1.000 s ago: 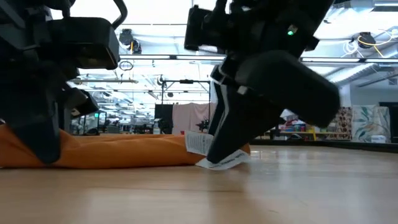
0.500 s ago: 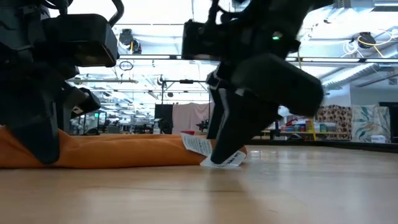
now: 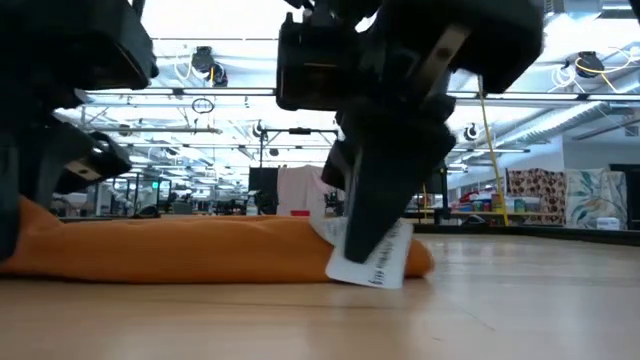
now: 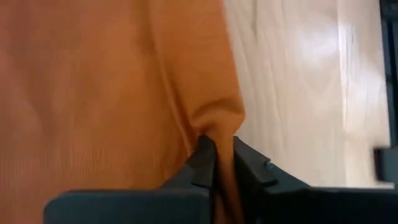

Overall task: Roll towel
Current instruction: Roll the brown towel

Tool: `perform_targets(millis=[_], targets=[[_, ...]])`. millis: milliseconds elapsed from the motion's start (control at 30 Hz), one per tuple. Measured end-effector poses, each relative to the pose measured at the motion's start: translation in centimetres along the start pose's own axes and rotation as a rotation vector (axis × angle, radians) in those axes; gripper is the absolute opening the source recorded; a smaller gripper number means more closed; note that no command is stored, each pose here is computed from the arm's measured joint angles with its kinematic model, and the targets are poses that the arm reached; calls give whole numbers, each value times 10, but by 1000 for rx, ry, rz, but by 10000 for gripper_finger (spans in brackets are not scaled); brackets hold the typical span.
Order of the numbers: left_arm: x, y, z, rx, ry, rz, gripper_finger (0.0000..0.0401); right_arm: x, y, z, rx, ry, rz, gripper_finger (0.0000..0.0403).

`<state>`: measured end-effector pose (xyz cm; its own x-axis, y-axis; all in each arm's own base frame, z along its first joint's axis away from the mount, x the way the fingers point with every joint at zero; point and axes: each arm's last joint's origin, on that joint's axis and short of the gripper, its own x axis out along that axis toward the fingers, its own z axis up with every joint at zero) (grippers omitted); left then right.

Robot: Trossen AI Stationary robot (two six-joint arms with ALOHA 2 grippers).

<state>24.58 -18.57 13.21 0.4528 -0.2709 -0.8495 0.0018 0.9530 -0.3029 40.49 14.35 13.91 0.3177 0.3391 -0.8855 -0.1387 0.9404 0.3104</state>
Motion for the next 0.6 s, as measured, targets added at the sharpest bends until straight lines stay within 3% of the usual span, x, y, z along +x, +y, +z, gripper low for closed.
perform_targets(millis=[100, 433, 600], targets=[[-1, -8, -6, -35, -16, 6, 66, 2, 6, -2, 52, 14, 50, 11], [-6, -38, -21, 44, -124, 1, 246, 2, 13, -1, 192, 51, 203, 10], [-17, -61, -26, 151, -206, 64, 268, 0, 5, 2, 264, 64, 240, 10]])
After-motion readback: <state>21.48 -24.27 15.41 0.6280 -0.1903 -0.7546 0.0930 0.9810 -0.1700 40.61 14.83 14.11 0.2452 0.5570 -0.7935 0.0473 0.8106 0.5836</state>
